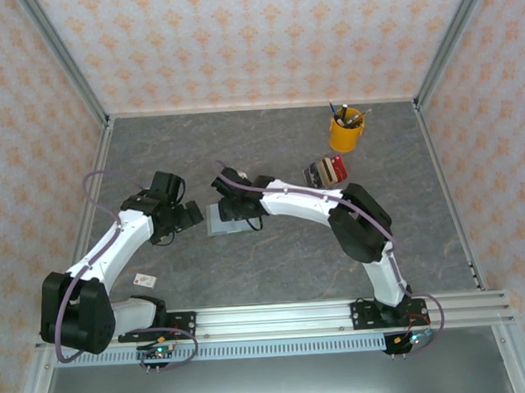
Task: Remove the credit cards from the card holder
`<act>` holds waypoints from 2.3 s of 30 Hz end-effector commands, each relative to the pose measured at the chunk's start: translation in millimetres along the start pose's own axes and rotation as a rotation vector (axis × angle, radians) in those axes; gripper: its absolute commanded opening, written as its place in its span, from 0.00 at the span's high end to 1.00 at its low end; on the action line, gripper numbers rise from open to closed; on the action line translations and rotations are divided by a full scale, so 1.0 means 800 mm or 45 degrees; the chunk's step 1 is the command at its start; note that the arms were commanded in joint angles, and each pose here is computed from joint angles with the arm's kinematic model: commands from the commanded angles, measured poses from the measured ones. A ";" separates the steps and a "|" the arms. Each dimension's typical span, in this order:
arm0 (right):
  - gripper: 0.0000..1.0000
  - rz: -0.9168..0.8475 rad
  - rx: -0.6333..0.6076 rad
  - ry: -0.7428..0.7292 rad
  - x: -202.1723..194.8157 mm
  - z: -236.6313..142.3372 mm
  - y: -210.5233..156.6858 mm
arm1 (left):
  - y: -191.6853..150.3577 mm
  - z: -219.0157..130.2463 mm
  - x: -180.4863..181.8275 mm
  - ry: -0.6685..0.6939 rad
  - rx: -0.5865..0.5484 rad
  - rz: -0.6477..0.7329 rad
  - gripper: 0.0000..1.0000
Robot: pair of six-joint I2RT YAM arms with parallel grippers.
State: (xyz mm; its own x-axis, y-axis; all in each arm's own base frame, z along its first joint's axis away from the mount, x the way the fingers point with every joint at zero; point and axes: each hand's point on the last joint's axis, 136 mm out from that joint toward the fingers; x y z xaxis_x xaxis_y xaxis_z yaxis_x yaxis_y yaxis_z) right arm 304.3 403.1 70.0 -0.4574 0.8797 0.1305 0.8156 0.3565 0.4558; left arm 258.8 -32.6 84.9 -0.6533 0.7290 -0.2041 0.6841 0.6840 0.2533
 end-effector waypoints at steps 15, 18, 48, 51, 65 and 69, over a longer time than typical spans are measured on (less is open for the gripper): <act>0.23 0.062 0.096 -0.249 -0.026 0.040 -0.024 | 0.006 -0.002 0.004 -0.041 -0.029 -0.070 0.00; 0.24 0.081 0.128 -0.233 -0.028 0.049 -0.030 | 0.002 -0.001 -0.005 -0.082 0.004 -0.069 0.00; 0.48 0.137 0.283 -0.274 -0.086 0.076 -0.088 | -0.039 0.061 -0.106 -0.462 0.399 -0.091 0.60; 0.49 0.166 0.279 -0.229 -0.083 0.076 -0.087 | -0.041 0.067 -0.108 -0.457 0.422 -0.087 0.62; 0.53 0.200 0.293 -0.169 -0.080 0.077 -0.087 | -0.048 0.087 -0.106 -0.422 0.462 -0.077 0.72; 0.53 0.198 0.293 -0.164 -0.079 0.078 -0.086 | -0.049 0.086 -0.109 -0.428 0.470 -0.065 0.72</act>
State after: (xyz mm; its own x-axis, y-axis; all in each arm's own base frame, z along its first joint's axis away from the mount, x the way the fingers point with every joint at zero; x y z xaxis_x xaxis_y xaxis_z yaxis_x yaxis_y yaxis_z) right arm 316.8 372.7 27.3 -0.3161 0.9383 0.1402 0.8983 0.2485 0.3624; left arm 302.2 -116.0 22.1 -0.6262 0.6112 -0.4840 0.7384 0.6641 -0.1167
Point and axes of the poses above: each hand's point on the last joint's axis, 136 mm out from that joint toward the fingers, its own z axis out along the fingers, its own x axis along the line the jaws close on, y = z × x, and after that the axes turned 14 degrees about -z, right-handed
